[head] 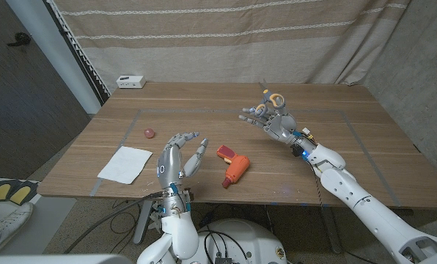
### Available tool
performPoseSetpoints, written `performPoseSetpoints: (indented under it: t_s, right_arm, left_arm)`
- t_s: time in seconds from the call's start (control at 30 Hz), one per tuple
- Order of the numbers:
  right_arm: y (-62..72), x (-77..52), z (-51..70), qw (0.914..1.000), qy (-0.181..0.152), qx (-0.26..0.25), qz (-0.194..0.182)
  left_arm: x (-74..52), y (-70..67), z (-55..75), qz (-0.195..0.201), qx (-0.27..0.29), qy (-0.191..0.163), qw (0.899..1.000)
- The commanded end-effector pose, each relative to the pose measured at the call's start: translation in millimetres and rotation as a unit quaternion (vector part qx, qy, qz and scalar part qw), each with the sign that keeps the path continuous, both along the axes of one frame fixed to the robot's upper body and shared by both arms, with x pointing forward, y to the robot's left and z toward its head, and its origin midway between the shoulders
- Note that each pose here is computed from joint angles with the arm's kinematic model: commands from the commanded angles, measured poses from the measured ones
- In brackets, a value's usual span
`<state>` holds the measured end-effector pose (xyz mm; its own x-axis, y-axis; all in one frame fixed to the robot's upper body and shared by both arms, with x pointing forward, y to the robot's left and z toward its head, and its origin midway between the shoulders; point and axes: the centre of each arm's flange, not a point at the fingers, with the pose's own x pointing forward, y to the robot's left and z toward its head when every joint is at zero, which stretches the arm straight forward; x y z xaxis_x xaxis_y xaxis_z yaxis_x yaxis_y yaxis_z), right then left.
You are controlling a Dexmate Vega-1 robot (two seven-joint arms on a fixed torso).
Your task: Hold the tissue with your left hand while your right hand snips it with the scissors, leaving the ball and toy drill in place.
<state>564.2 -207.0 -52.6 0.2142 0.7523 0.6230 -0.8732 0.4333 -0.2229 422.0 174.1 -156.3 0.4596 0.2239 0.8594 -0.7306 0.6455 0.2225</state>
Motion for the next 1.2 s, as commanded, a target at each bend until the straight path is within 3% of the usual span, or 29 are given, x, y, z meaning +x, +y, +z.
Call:
performPoseSetpoints:
  t_s: [0.03,1.2]
  right_arm:
    - [-2.0,-3.2,10.3,0.9992,-0.014,-0.038,-0.002]
    - [18.2,-11.3,9.0,0.9949,-0.019,-0.095,0.03]
  left_arm:
    - [0.3,7.9,1.8,0.013,-0.002,0.002,1.0]
    - [-21.0,48.0,9.3,0.065,-0.036,-0.004,0.997]
